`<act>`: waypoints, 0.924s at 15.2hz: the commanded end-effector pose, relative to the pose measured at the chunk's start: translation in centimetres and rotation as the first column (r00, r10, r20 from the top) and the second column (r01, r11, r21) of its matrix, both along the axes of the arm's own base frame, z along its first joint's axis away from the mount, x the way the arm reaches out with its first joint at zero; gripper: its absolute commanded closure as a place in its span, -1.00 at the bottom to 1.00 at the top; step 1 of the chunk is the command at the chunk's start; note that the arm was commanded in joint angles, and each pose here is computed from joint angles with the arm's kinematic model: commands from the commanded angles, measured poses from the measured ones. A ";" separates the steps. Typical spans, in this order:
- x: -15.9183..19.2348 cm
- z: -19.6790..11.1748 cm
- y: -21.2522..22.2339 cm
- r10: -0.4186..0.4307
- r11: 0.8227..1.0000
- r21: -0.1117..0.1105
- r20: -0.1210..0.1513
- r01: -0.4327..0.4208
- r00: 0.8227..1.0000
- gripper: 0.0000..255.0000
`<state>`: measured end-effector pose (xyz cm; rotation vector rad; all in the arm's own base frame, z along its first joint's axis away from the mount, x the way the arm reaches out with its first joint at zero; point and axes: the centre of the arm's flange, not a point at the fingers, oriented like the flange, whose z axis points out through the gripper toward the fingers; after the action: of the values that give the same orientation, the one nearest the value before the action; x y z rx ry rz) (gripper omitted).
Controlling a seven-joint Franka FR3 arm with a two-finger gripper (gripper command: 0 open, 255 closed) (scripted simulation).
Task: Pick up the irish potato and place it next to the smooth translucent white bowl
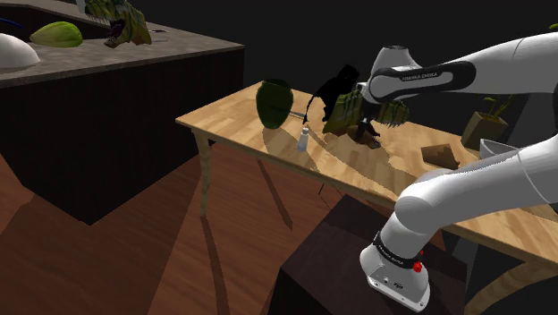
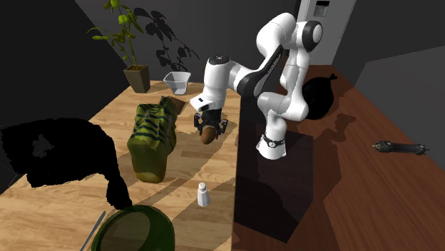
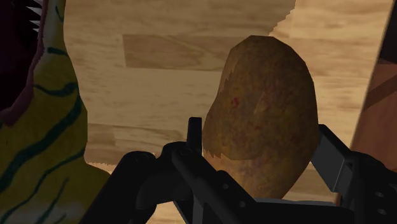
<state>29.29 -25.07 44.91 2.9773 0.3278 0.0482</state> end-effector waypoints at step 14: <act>-0.1 8.1 0.1 0.000 1.000 0.000 0.000 0.000 1.000 1.00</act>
<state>29.25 -25.14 52.44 2.9774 0.3279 0.0481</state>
